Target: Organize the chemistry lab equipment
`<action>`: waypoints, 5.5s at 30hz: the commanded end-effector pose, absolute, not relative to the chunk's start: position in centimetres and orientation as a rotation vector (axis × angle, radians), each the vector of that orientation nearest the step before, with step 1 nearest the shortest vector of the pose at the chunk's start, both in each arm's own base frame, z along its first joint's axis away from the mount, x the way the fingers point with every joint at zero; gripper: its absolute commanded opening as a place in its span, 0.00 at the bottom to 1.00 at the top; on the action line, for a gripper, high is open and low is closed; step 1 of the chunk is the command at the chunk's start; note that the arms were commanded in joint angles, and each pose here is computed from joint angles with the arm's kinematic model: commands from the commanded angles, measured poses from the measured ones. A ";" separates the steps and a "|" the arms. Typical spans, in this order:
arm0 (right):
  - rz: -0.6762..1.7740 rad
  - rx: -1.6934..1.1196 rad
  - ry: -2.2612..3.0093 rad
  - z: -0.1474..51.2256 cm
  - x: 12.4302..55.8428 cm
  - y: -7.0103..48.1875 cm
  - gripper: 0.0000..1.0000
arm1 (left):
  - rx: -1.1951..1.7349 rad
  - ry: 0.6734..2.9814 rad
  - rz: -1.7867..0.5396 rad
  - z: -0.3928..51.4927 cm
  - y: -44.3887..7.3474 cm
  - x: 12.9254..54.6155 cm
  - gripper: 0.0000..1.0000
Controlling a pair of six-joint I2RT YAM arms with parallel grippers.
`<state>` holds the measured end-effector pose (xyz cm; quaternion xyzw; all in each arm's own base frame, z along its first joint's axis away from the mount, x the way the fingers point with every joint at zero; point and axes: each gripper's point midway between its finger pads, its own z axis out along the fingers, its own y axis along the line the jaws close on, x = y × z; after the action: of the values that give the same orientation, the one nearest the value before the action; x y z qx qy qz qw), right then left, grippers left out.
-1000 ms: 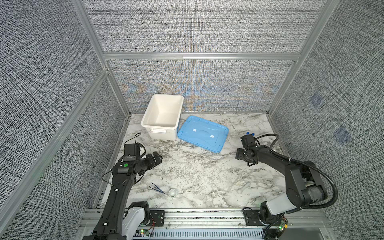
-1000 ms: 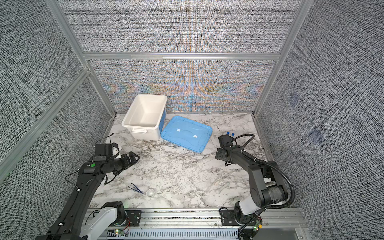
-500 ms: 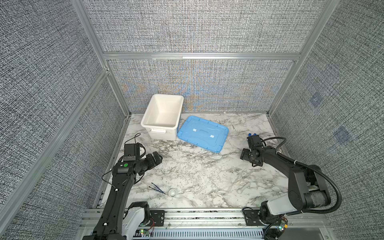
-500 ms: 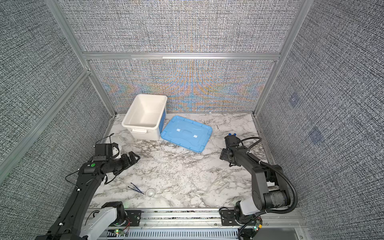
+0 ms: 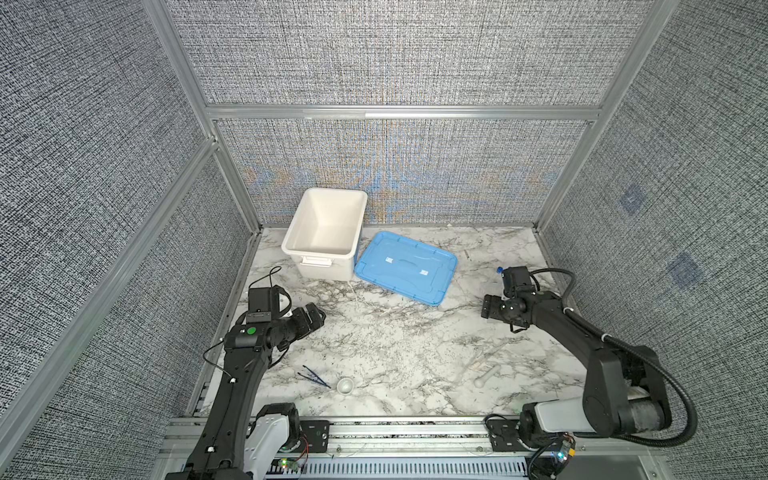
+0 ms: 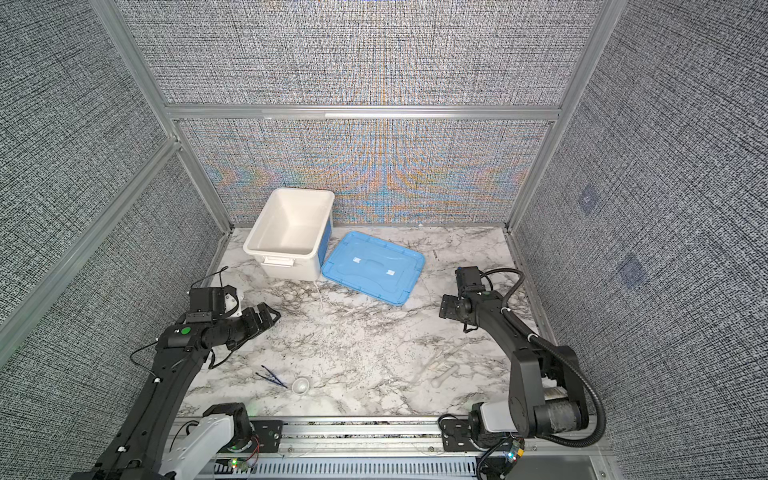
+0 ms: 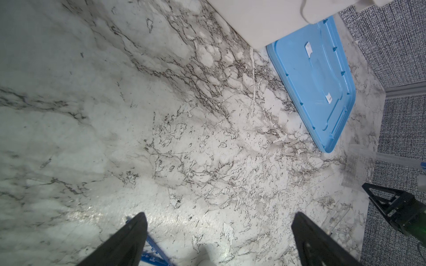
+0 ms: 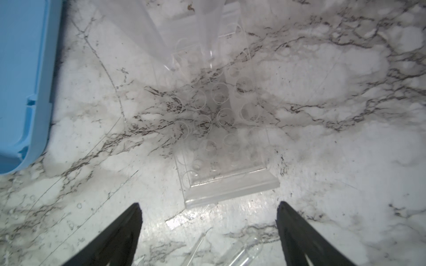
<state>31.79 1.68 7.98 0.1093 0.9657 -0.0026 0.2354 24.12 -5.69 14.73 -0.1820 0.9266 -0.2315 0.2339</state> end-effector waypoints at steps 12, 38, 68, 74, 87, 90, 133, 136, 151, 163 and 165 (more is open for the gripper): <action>0.096 0.162 2.560 11.6 28.7 2.8 0.90 | -0.488 2.539 -0.649 14.9 -5.9 24.2 0.99; 0.089 -0.159 2.447 6.4 32.6 0.4 0.94 | -0.488 2.530 -0.662 14.9 -6.0 24.3 0.99; 0.023 -0.233 2.586 3.9 33.0 1.1 0.86 | -0.494 2.540 -0.649 14.7 -5.9 24.4 0.99; -0.009 -0.213 2.594 3.8 33.7 1.2 0.89 | -0.498 2.540 -0.641 14.7 -5.7 24.3 0.99; -0.082 -0.191 2.564 4.2 34.4 0.8 0.86 | -0.498 2.536 -0.628 14.7 -5.6 24.3 0.99; -0.045 -0.229 2.570 4.0 34.4 1.4 0.84 | -0.497 2.533 -0.626 14.8 -5.6 24.3 0.99; 0.112 -0.786 2.513 2.8 33.6 9.4 0.85 | -0.499 2.541 -0.597 14.6 -5.2 24.3 0.99; 0.086 -0.744 2.491 3.4 33.7 9.0 0.89 | -0.499 2.543 -0.597 14.5 -5.3 24.3 0.99; 0.086 -0.587 2.308 12.3 33.8 8.4 0.92 | -0.508 2.545 -0.578 14.5 -5.0 24.3 0.99; 0.237 -0.476 2.135 22.3 35.6 10.3 0.64 | -0.512 2.533 -0.555 14.6 -4.7 24.3 0.99; 0.299 -0.416 2.151 23.6 36.1 10.7 0.61 | -0.511 2.527 -0.553 14.7 -4.7 24.3 0.99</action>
<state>36.34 9.89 22.94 -0.1934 0.8596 0.0787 0.4663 24.19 -4.93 14.42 -0.1895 0.9283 -0.2106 0.2407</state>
